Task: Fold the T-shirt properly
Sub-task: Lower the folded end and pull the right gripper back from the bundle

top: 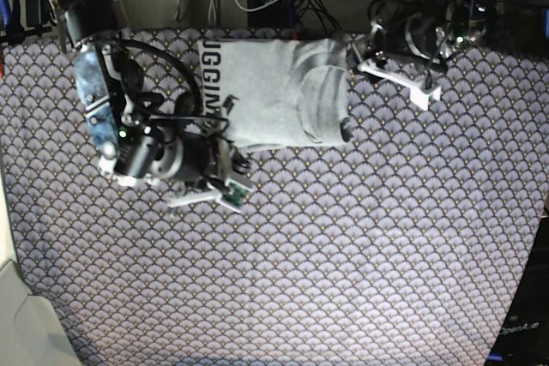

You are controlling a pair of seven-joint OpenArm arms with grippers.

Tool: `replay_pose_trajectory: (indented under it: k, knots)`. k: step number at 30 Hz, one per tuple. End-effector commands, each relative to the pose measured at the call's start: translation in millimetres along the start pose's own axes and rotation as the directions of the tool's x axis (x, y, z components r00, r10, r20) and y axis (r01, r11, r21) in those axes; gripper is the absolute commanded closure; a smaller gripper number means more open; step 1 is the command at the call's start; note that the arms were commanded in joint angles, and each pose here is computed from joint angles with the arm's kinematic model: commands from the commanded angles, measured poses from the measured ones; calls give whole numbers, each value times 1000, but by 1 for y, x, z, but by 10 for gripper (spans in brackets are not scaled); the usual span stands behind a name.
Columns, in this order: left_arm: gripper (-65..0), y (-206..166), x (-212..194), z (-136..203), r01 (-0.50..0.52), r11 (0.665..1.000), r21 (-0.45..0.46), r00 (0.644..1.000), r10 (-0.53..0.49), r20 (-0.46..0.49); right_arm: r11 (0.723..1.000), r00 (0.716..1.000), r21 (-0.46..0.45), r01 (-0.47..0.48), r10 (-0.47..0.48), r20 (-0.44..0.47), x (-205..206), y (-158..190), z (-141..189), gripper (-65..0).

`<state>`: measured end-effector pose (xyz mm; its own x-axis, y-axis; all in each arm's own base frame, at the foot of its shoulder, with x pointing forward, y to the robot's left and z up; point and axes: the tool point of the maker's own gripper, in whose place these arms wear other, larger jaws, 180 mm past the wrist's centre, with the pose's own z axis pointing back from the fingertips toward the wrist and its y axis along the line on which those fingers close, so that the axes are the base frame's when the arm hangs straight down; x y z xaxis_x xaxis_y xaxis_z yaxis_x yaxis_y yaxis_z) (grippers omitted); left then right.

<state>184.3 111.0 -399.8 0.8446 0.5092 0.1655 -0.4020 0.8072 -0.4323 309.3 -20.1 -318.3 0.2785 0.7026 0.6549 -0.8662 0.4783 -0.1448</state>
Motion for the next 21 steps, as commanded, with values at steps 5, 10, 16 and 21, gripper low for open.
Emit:
replay_pose_trajectory:
  k: [5, 10, 16, 21]
  knots:
    - [-354, -24, 9, 2, -13, 997, -70, 1000, 15, 26, 999, 998, -24, 35, -34, 48, 3, -8, 9, 0]
    - [-522, -22, 11, 1, -15, 998, -62, 999, 17, 31, 998, 999, -36, 46, -45, 31, -6, -12, 12, 0]
    - [-558, -22, 14, 2, -11, 998, -64, 999, 13, 36, 998, 999, -37, 46, -45, 29, -7, -13, 13, 0]
    - [-558, -17, 10, -7, -27, 999, -45, 1000, 28, 13, 998, 999, -29, 52, -52, 11, -12, -9, 11, 0]
